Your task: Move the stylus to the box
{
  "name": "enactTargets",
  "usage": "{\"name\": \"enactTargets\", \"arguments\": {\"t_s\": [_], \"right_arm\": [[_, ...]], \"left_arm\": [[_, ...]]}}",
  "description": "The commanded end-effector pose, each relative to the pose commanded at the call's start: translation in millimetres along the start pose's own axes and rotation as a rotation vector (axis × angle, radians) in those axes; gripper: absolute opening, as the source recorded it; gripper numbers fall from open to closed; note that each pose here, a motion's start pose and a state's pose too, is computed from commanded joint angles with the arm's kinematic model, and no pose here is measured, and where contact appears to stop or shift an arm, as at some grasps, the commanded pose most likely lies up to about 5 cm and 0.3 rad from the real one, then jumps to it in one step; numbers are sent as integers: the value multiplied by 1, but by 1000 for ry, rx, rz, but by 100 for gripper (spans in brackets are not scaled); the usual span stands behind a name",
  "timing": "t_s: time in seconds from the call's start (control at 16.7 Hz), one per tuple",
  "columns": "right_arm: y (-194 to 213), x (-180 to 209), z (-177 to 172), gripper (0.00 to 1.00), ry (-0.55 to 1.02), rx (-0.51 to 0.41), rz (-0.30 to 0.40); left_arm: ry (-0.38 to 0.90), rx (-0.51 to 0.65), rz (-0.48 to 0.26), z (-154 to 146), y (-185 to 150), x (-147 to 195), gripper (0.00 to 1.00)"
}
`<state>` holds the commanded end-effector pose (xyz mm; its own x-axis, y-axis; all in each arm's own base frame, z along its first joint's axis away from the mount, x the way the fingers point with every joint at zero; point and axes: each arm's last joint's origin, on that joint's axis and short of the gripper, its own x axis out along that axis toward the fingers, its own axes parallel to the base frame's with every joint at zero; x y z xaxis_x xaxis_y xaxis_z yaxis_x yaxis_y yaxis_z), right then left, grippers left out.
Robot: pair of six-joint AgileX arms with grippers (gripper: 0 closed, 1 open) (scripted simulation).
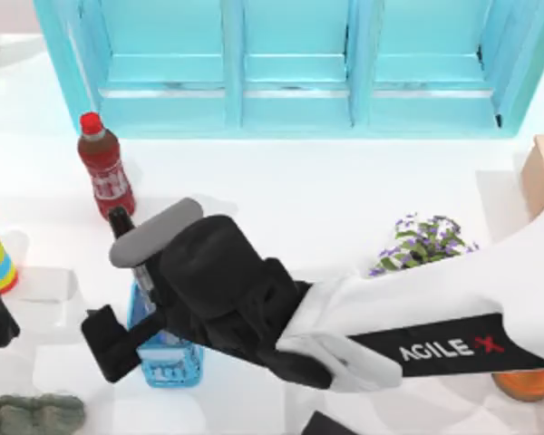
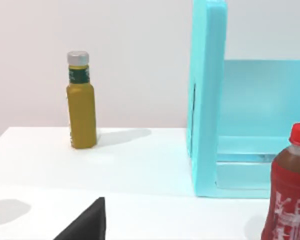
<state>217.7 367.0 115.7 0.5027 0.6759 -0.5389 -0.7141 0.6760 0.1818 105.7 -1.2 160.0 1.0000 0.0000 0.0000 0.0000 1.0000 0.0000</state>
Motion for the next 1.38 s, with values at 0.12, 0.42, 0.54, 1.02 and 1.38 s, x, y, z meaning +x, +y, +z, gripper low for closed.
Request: {"name": "enactTargets", "arguments": {"t_s": [0.12,0.42,0.54,1.02,1.38], "right_arm": [[0,0,0,85,0,0,0],[0,0,0,47,0,0,0],[0,0,0,32,0,0,0],[0,0,0,0,0,0,0],[1,-1,2,0,-5,2,6]], "left_arm": [[0,0,0,0,0,0,100],[0,0,0,0,0,0,100],[0,0,0,0,0,0,100],[0,0,0,0,0,0,100],[0,0,0,0,0,0,100]]}}
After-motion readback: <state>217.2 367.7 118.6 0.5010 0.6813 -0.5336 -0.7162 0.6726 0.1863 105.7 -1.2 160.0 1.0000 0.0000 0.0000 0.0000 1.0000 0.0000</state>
